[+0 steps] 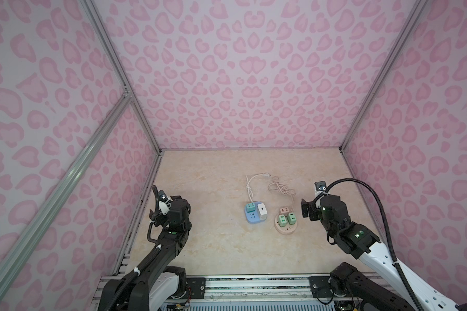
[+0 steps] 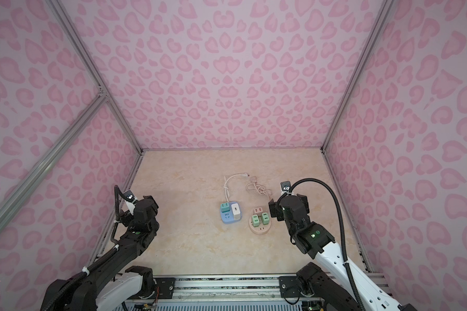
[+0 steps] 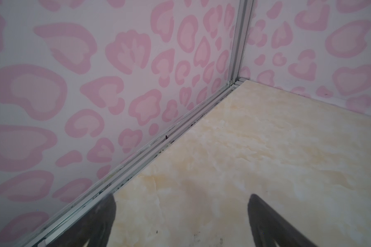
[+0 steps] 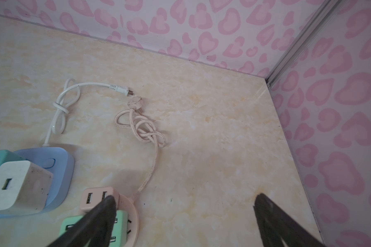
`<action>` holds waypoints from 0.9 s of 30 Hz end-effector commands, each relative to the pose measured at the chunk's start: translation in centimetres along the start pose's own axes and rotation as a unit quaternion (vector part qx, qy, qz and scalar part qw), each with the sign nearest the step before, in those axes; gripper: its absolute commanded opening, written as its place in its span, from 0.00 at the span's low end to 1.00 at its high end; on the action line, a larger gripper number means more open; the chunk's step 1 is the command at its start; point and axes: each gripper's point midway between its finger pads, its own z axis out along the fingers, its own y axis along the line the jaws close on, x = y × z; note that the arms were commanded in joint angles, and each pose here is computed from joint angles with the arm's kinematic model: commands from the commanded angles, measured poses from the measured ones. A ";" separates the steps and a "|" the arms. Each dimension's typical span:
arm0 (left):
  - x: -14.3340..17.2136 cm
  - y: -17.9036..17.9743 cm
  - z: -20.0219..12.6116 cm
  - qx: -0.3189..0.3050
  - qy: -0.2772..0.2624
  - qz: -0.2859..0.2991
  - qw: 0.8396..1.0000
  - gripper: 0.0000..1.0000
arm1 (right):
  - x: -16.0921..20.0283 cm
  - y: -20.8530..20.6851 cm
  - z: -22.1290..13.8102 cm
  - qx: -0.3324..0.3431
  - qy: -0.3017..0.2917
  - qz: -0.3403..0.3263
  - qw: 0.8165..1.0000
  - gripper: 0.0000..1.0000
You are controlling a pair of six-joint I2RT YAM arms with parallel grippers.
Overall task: Insert plugs into power strip
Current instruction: Reset both arms
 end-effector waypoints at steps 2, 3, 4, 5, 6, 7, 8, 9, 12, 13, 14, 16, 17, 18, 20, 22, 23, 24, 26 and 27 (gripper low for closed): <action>-0.7 -1.5 2.1 0.012 -0.031 -0.065 0.997 0.97 | -0.9 -1.8 0.8 0.028 -0.019 0.000 0.999 1.00; -0.6 -2.5 2.4 0.028 -0.017 -0.061 0.998 0.98 | -1.2 -2.8 1.3 0.050 -0.029 0.010 0.998 1.00; -0.7 -2.8 2.9 0.032 -0.021 -0.067 0.997 0.98 | -1.2 -3.8 1.9 0.067 -0.033 0.016 0.997 1.00; -0.7 -3.1 3.3 0.028 -0.019 -0.053 0.998 0.98 | -1.0 -4.6 2.5 0.078 -0.033 0.023 0.996 1.00; -1.0 -3.7 3.8 0.033 -0.022 -0.049 0.998 0.98 | -1.0 -5.7 3.2 0.098 -0.041 0.043 0.993 1.00; -0.4 -4.5 4.3 0.055 -0.024 -0.049 0.997 0.97 | -0.6 -6.6 4.1 0.113 -0.049 0.058 0.991 1.00; -0.4 -5.3 4.9 0.071 -0.029 -0.042 0.996 0.98 | -0.2 -7.2 5.0 0.116 -0.058 0.066 0.989 1.00; 0.3 -6.7 4.9 0.100 0.009 -0.013 0.995 0.99 | 0.1 -7.7 5.9 0.118 -0.073 0.070 0.988 1.00; 0.8 -8.5 5.2 0.137 0.022 0.011 0.990 0.97 | 2.2 -9.4 8.0 0.140 -0.122 0.092 0.978 1.00; 0.6 -8.3 5.2 0.140 0.011 0.000 0.990 0.97 | 3.1 -9.9 8.6 0.145 -0.125 0.104 0.976 1.00; 0.8 -8.2 5.0 0.142 0.012 0.001 0.990 0.97 | 3.7 -10.1 9.2 0.144 -0.125 0.113 0.975 1.00; 0.8 -8.3 5.1 0.146 0.011 0.001 0.989 0.97 | 4.9 -9.4 11.1 0.128 -0.116 0.097 0.980 1.00; 1.0 -8.7 5.0 0.156 0.016 0.006 0.988 0.96 | 5.3 -9.0 11.8 0.119 -0.117 0.090 0.982 1.00; 1.3 -8.9 5.2 0.162 0.013 0.002 0.987 0.96 | 5.7 -8.1 12.4 0.100 -0.120 0.076 0.985 1.00; 1.7 -8.8 5.5 0.170 0.018 -0.004 0.985 0.98 | 6.3 -6.8 13.4 0.070 -0.135 0.057 0.987 1.00; 1.8 -8.8 5.6 0.170 0.017 -0.004 0.985 1.00 | 6.9 -6.3 14.0 0.062 -0.114 0.049 0.990 1.00; 1.8 -8.8 5.5 0.170 0.021 -0.002 0.985 0.98 | 7.2 -6.4 14.4 0.065 -0.083 0.050 0.993 1.00; 1.9 -8.7 5.6 0.168 0.021 -0.002 0.986 0.98 | 7.0 -6.9 15.2 0.074 -0.058 0.054 0.994 1.00; 1.9 -8.7 5.5 0.169 0.023 -0.002 0.985 0.98 | 6.7 -7.2 15.8 0.104 -0.061 0.049 0.992 1.00; 1.8 -8.8 5.5 0.170 0.019 -0.004 0.985 0.98 | 6.6 -7.3 15.8 0.111 -0.064 0.046 0.991 1.00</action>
